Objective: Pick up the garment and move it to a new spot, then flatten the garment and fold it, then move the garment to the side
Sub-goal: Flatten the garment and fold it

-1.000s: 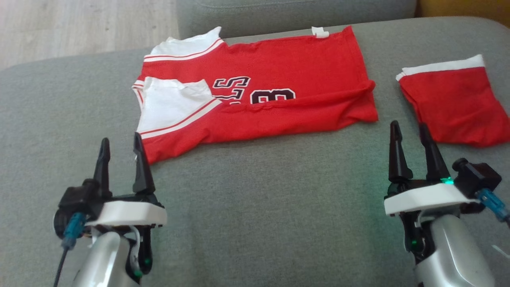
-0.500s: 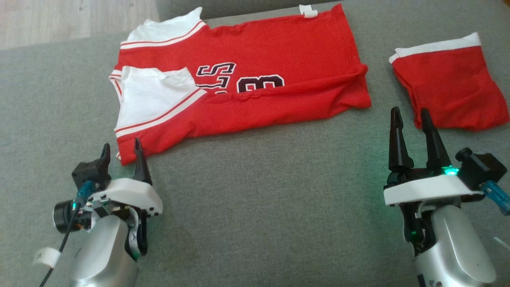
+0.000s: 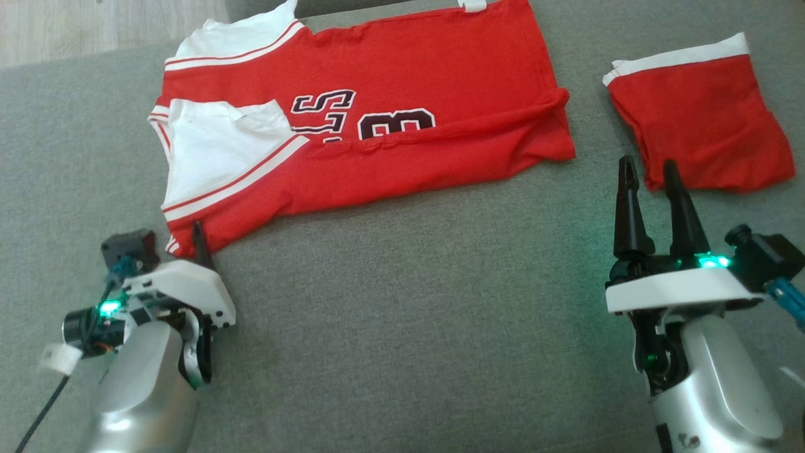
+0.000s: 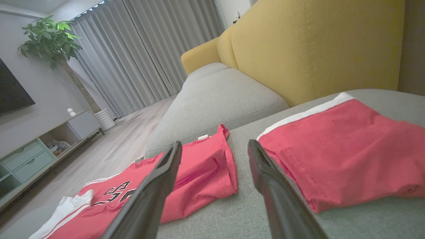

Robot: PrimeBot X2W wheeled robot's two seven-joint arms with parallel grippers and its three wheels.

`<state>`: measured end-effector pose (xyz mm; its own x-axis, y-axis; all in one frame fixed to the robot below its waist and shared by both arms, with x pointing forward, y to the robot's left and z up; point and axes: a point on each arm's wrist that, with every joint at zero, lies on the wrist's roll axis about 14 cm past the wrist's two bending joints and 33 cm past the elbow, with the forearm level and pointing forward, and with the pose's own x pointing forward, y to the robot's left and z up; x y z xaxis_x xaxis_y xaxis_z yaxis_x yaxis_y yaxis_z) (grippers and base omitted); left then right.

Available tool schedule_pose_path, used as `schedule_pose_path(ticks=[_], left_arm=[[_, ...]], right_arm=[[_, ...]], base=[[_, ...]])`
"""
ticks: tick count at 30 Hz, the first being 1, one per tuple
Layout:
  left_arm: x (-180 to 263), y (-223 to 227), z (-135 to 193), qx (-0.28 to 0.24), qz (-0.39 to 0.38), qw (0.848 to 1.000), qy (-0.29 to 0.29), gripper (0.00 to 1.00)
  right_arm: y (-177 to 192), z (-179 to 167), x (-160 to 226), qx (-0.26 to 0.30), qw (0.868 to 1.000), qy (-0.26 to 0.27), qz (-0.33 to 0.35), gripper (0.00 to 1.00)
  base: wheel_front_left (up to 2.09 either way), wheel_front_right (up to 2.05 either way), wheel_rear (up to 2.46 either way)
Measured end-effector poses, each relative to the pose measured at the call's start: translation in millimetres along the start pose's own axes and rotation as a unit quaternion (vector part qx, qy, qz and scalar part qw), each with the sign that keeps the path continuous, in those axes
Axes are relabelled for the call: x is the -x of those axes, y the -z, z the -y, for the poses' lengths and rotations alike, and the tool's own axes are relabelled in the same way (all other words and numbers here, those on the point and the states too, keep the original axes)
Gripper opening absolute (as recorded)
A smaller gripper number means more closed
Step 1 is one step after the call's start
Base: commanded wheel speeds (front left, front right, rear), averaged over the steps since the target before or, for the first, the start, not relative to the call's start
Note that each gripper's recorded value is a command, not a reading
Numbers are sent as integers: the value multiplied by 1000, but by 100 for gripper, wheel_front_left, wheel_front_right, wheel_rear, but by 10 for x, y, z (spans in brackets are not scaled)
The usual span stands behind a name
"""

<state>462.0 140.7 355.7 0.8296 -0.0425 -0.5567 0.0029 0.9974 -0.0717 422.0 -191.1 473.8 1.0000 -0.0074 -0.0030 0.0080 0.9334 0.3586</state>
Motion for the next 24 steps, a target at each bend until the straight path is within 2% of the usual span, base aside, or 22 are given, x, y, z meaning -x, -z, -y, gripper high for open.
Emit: schedule_pose_path(ticks=[1,2,3,7,12,16,19,24], left_arm=[[-5,2,11,-1,-4,1000,3,94],[-7,0,21,0,-5,1000,6,41],[-5,-2,37,0,-5,1000,10,0],[16,-46,57,6,6,1000,14,0],[81,-244,52,19,60,998,17,0],[143,-620,146,31,143,988,43,0],[217,-897,208,32,196,978,61,0],[314,-1161,322,24,244,966,87,0]], right_arm=[[-22,-4,-11,1,1000,-1,3,100],[-46,-11,-20,1,1000,-2,7,100],[-62,-14,-24,2,1000,-3,9,100],[-93,-16,-20,5,1000,-3,13,100],[-63,-63,-30,18,1000,-11,7,100],[166,-62,-62,52,998,-16,-42,100],[209,0,-197,63,996,-8,-69,100],[348,7,-414,65,990,-4,-125,100]], base=[[0,0,0],[0,0,0],[0,0,0],[0,0,0],[0,0,0],[0,0,0],[0,0,0],[0,0,0]])
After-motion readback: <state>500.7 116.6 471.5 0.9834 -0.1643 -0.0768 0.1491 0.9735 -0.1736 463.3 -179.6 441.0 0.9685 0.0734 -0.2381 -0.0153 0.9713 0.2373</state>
